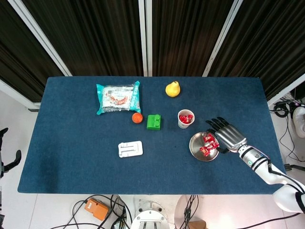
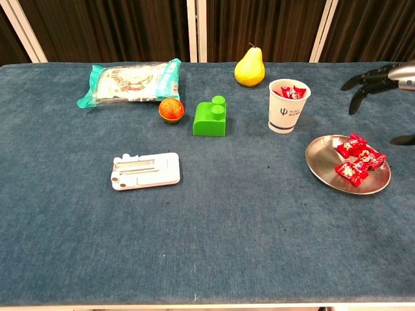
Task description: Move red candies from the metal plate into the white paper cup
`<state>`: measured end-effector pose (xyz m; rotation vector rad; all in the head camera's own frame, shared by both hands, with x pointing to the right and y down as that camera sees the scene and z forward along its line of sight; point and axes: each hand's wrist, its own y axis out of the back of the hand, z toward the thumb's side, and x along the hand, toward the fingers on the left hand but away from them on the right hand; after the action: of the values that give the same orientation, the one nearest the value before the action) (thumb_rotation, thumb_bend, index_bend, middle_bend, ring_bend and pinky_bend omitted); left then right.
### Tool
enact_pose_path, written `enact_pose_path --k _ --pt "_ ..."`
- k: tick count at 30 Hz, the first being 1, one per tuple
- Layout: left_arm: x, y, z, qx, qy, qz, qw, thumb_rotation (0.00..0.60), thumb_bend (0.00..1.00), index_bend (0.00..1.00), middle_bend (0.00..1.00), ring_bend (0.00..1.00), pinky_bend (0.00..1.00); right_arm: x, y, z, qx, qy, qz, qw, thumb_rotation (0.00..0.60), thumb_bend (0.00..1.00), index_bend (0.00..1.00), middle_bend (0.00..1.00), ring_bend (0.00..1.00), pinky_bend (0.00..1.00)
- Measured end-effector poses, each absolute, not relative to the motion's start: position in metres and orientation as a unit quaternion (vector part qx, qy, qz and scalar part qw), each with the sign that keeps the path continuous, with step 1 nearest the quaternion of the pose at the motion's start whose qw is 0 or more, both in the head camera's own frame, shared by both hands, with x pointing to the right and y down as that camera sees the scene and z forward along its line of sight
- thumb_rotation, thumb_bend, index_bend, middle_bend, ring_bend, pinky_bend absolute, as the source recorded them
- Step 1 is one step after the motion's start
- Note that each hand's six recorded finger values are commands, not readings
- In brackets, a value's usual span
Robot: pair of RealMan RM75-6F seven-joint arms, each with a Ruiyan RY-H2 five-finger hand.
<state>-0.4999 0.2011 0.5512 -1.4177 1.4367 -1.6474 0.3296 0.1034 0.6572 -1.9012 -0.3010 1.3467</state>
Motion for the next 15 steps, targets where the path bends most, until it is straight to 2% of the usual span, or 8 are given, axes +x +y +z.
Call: enact_pose_path --k 8,15 --pt "-0.501 0.201 0.551 -0.523 0.532 -0.610 0.266 0.600 0.35 0.12 0.00 0.00 0.00 0.332 0.107 0.688 -0.751 -0.090 0.547 0.359 0.600 0.40 0.30 0.09 0.00 0.00" --pt "-0.501 0.201 0.551 -0.523 0.532 -0.611 0.266 0.600 0.35 0.12 0.00 0.00 0.00 0.315 0.113 0.694 -0.766 -0.074 0.526 0.360 0.600 0.39 0.32 0.09 0.00 0.00"
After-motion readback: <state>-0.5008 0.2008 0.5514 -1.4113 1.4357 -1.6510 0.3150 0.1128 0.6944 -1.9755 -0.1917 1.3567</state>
